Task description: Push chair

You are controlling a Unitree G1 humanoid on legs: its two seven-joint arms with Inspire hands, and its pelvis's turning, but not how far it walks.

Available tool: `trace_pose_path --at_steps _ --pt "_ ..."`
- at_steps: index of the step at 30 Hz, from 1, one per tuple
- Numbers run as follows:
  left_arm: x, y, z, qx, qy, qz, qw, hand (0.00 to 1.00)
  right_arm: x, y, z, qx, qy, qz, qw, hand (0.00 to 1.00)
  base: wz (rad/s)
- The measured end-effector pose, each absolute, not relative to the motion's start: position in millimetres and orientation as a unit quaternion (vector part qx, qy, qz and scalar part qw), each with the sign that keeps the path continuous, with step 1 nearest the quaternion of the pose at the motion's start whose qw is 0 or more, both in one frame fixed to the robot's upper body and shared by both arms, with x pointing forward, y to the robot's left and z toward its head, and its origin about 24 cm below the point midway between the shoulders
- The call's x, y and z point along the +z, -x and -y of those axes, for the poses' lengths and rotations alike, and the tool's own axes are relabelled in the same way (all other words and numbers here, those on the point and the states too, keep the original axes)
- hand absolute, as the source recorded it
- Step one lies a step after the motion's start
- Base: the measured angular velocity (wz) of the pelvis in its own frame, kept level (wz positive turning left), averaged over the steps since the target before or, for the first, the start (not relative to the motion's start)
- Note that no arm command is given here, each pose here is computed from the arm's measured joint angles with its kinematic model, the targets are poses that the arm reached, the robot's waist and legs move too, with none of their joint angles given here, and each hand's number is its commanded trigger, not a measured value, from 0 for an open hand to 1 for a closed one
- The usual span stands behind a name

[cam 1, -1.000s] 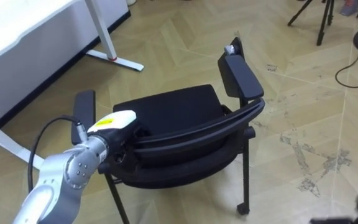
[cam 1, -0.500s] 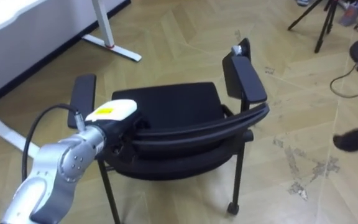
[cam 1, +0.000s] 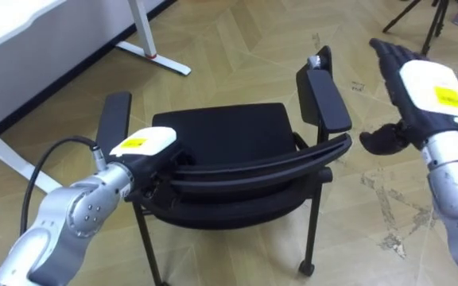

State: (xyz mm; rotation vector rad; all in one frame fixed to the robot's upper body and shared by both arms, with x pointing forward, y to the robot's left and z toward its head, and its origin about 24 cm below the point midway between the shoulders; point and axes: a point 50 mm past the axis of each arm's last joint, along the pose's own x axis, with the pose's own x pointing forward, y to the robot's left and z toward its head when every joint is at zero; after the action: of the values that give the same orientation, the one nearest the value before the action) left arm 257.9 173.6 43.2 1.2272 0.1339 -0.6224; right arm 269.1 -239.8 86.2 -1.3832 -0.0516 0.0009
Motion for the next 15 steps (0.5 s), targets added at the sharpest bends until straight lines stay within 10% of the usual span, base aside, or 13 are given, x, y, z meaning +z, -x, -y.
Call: trace_pose_path --at_steps 15 --pt "54 -266 -170 -0.303 -0.582 -0.032 0.754 1.00 68 -265 214 0.159 0.686 -0.033 0.709 0.00 0.00"
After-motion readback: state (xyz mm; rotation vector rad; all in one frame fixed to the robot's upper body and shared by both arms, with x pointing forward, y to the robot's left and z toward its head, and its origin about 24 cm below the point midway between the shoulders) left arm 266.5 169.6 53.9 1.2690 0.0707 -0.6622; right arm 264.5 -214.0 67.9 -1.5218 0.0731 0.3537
